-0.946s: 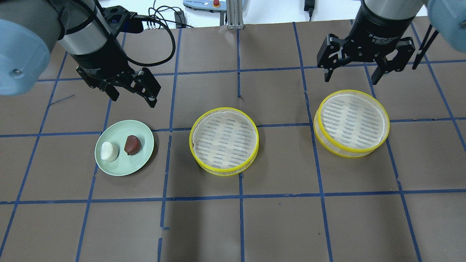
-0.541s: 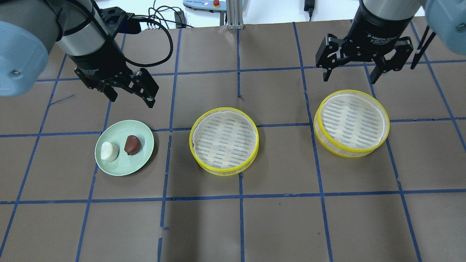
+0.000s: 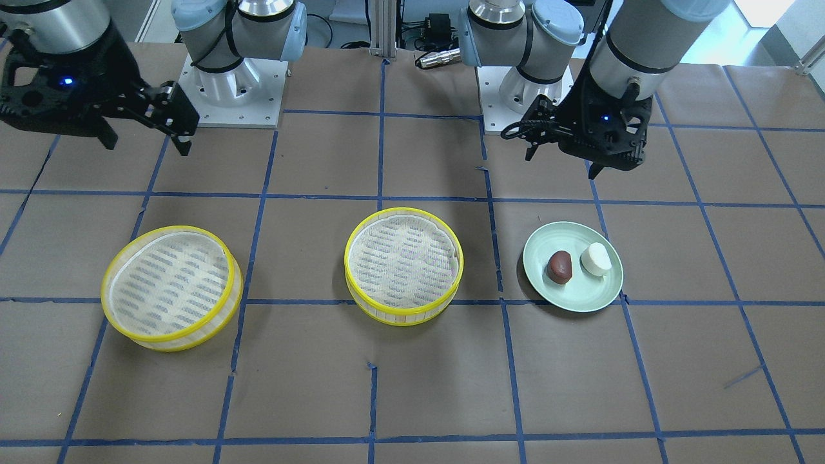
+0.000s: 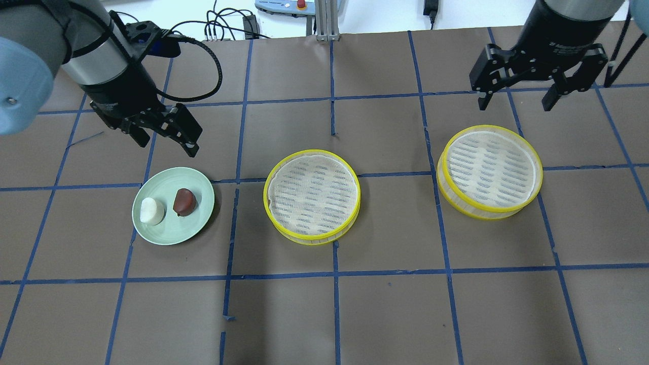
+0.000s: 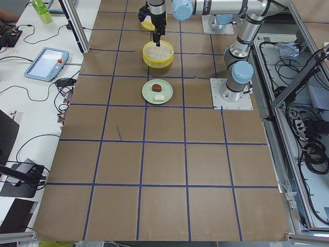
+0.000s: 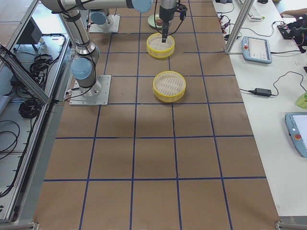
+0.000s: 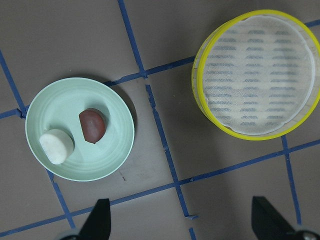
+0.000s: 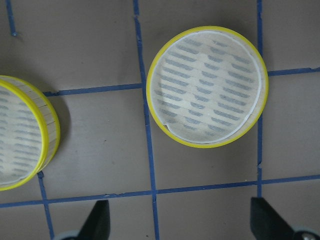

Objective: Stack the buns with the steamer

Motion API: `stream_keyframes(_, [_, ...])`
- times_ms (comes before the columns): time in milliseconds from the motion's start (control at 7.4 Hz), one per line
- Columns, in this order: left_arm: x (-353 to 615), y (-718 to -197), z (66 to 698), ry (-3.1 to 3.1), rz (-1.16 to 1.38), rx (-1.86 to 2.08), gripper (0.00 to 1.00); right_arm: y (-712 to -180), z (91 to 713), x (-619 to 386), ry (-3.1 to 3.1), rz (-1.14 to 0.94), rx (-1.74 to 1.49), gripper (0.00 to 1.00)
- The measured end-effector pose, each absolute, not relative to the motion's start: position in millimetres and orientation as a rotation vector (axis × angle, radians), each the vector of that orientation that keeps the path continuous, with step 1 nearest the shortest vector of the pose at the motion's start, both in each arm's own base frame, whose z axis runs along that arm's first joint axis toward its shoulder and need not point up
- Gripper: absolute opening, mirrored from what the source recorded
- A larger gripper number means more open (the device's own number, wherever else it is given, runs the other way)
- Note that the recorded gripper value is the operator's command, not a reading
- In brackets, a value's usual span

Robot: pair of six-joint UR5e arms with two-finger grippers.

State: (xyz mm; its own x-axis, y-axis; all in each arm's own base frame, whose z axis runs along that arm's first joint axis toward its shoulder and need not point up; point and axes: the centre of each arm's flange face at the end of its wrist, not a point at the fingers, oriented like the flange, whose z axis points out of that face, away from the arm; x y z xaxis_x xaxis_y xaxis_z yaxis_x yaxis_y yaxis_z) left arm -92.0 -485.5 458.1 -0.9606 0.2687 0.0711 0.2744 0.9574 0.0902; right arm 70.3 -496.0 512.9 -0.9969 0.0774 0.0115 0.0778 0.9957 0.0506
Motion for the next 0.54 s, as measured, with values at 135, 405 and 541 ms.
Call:
stream_keyframes(135, [-59,-489,439,-3.044,-0.197,-0.354,1.0,-498,503,37,-3.136,-0.129,-0.116,0.94])
stream_keyframes(405, [0,-503,383,-3.063,-0.268,-0.21,1.0,-509,456,-14,-3.154,-0.216,-0.005,0.87])
stream_keyframes(541, [22,-514,351,-3.109,-0.296,-0.179,1.0,-511,424,-41,-3.169,-0.24,0.049,0.86])
